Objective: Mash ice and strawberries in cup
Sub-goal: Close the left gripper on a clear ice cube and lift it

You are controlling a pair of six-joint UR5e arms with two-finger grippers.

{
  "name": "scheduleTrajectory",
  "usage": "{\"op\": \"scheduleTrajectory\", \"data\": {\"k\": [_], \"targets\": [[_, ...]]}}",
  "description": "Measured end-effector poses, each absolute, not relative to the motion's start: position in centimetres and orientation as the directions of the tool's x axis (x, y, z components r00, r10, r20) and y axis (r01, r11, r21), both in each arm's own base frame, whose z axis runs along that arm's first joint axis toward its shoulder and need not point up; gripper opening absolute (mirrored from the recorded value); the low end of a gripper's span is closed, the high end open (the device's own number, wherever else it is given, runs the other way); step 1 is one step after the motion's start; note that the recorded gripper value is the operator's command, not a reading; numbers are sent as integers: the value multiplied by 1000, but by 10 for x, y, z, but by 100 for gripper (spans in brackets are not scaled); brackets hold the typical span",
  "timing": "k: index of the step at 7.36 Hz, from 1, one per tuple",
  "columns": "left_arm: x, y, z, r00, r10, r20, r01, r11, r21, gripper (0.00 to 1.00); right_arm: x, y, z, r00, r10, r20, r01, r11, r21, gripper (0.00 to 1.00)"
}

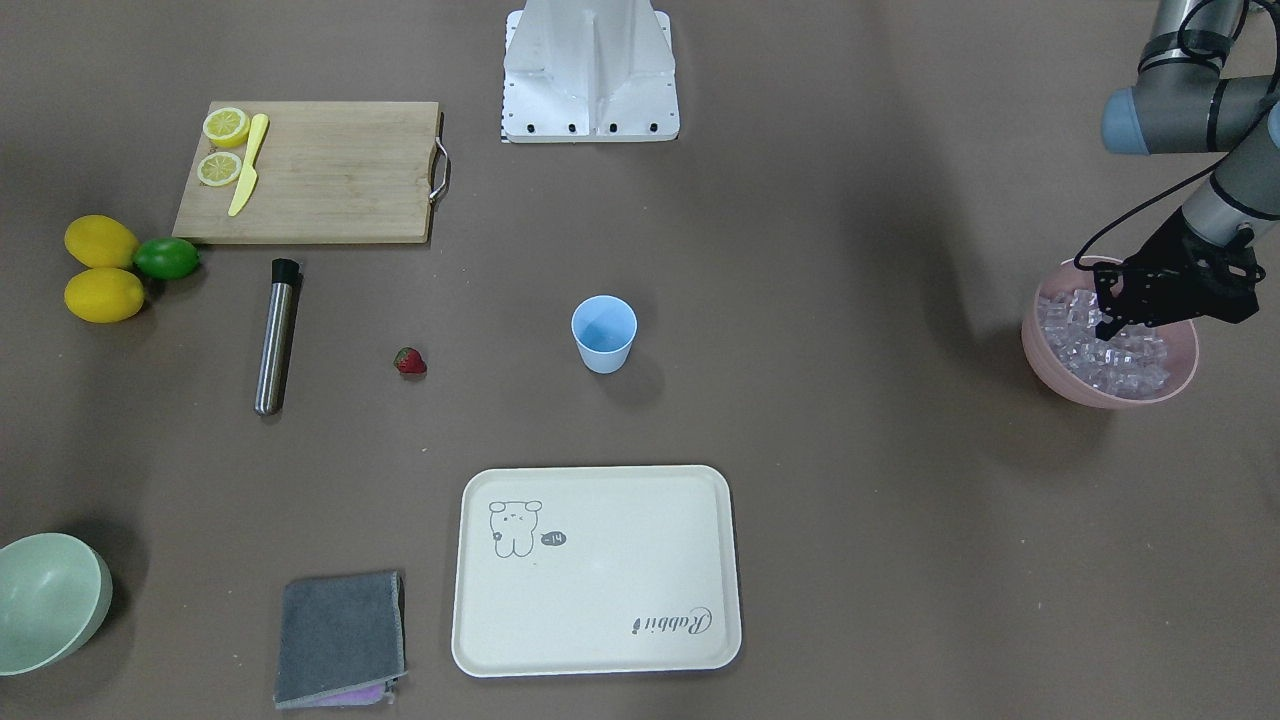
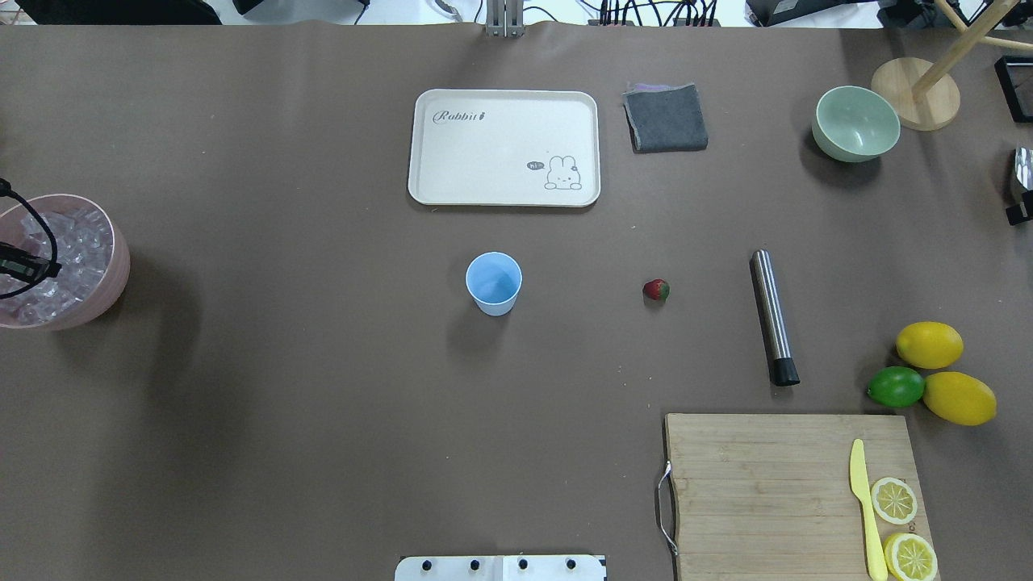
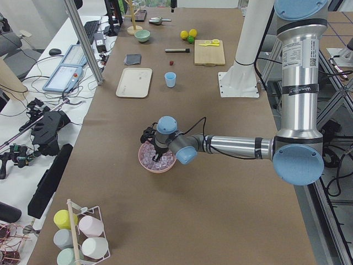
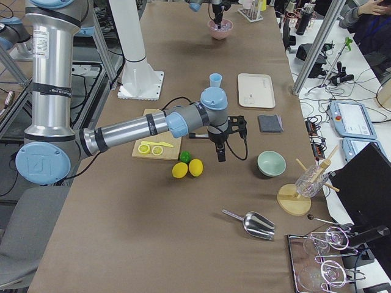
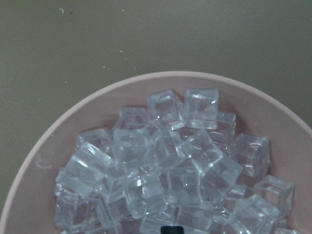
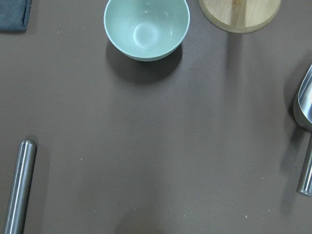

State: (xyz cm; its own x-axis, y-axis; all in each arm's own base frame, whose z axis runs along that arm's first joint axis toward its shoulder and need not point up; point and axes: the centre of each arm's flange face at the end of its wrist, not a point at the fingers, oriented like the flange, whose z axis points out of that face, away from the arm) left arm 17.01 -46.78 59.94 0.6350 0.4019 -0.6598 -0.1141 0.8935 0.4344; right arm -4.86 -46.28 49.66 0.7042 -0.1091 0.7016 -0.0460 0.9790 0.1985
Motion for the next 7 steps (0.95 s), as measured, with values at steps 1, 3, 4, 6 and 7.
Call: {"op": "scheduleTrajectory", "data": {"k": [1,3,4,6,7], "targets": [[166,-469,592,624,401,-671,-109,894,434,0,-49,-463,497,704,-109,702,-46,979,198,100],[155,-471,562,609,387,-692,-97,903,419,0,-49,-463,497,704,-109,702,-46,979,198,100],[151,-470,543,609,375,-699,-94,909,406,1,-49,-463,497,704,-110,702,-46,979,199,100],[143,-470,530,617,366,-696,-95,913,396,79,-49,-463,497,704,-110,701,-45,979,199,100],[138,-469,537,626,388,-677,-119,905,409,83,-49,-463,497,704,-110,701,-45,979,199,100]]}}
